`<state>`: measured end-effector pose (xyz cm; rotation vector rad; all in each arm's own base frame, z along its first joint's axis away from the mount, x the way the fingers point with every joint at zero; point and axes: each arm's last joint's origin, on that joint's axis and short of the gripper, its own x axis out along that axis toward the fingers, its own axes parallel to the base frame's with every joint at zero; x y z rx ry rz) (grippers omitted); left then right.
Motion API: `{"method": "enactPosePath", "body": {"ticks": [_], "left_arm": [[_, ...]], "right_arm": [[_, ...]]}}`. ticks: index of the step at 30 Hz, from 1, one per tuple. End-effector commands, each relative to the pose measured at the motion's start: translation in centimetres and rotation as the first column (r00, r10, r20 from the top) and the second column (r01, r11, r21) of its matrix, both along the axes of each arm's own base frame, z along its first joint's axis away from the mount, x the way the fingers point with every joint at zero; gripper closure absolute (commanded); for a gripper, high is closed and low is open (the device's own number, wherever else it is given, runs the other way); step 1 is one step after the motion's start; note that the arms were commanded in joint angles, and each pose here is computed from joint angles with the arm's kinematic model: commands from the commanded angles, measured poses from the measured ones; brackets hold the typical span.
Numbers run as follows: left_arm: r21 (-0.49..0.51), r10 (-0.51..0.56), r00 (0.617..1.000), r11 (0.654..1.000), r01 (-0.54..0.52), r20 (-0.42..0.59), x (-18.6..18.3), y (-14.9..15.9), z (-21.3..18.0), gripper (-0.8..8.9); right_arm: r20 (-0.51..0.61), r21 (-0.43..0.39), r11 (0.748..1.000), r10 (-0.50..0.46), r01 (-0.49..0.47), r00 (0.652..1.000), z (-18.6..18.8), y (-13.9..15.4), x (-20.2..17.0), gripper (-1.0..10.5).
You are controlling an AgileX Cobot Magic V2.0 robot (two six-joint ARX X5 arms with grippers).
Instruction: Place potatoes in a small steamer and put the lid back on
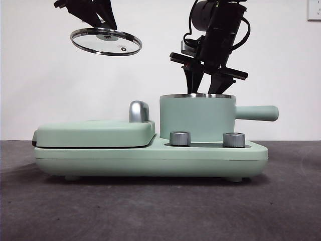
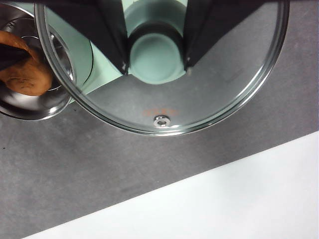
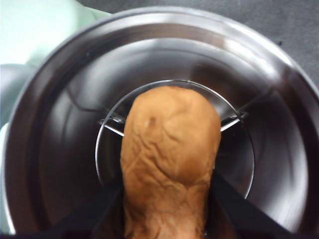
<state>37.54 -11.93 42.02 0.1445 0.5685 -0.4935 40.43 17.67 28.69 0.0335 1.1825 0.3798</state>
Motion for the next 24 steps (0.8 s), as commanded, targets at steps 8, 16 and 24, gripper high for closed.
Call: {"method": "enactPosePath", "body": {"ticks": [8,16,24], "left_arm": [[-0.024,-0.011,0.997,1.0,0.013,0.079,-0.6,0.0,2.0,8.08],[-0.048,-0.05,0.996,0.997,0.054,0.07,-0.8,-0.5,2.0,8.08],[-0.053,-0.092,0.994,0.994,0.095,0.057,-1.2,-1.5,1.9,8.08]], "right_arm": [[0.004,-0.013,0.999,0.039,-0.039,0.999,-0.1,0.5,0.2,5.9],[-0.012,-0.024,0.998,0.057,-0.058,0.998,2.1,0.1,-0.5,5.0],[0.019,-0.03,0.997,0.078,-0.078,0.997,8.1,-1.4,-3.9,5.0]]}}
